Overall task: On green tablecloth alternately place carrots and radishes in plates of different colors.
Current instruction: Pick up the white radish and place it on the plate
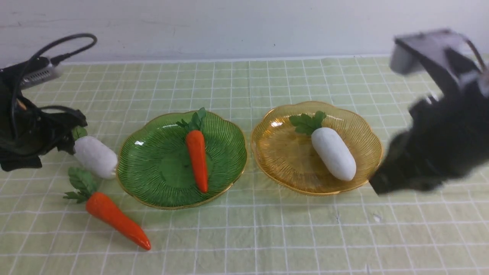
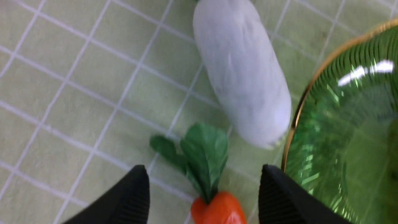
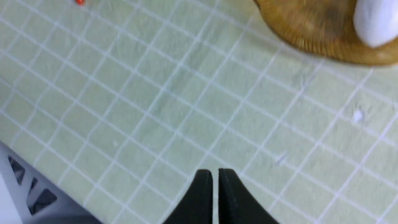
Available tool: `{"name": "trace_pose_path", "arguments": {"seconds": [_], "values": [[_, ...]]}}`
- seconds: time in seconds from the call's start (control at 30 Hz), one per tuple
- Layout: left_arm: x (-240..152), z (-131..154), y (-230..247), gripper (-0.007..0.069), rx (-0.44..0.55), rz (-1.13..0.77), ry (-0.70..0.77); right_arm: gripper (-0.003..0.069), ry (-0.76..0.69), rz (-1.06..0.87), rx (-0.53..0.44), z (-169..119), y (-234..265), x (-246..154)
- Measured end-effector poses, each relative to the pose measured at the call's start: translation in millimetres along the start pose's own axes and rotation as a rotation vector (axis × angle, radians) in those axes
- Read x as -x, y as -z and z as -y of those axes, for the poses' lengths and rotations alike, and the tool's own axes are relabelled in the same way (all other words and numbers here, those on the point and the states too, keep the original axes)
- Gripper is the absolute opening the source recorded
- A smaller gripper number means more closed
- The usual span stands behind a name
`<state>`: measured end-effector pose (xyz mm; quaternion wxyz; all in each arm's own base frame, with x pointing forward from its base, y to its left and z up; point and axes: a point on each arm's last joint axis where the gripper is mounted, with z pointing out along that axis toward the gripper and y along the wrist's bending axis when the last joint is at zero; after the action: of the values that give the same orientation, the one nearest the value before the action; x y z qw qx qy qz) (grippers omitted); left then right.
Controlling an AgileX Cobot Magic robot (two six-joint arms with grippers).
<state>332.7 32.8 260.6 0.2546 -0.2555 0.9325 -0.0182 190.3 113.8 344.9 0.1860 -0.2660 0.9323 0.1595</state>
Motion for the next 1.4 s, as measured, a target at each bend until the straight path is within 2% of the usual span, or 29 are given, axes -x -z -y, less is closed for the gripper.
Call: {"name": "trace_pose_path", "arguments": {"seconds": [0.23,0.43,0.73,1.07,1.27,1.4], "values": [[29,17,-43,0.0437,-0.039,-0.034,0.081,0.0015,0.015,0.113,-0.023,-6,8,-85],[32,23,-79,0.0437,-0.037,-0.089,0.109,0.0015,0.054,0.253,-0.044,-13,27,-129],[35,24,-95,0.0437,-0.044,-0.049,0.098,0.0015,0.043,0.277,-0.091,-11,35,-141],[33,27,-126,0.0445,-0.066,-0.052,0.138,0.0015,0.031,0.284,-0.092,-11,35,-141],[35,27,-125,0.0412,-0.069,-0.048,0.139,0.0015,0.002,0.285,-0.088,-11,35,-141],[42,29,-121,0.0412,-0.045,-0.069,0.066,0.0015,-0.004,0.284,-0.086,-11,35,-141]]}}
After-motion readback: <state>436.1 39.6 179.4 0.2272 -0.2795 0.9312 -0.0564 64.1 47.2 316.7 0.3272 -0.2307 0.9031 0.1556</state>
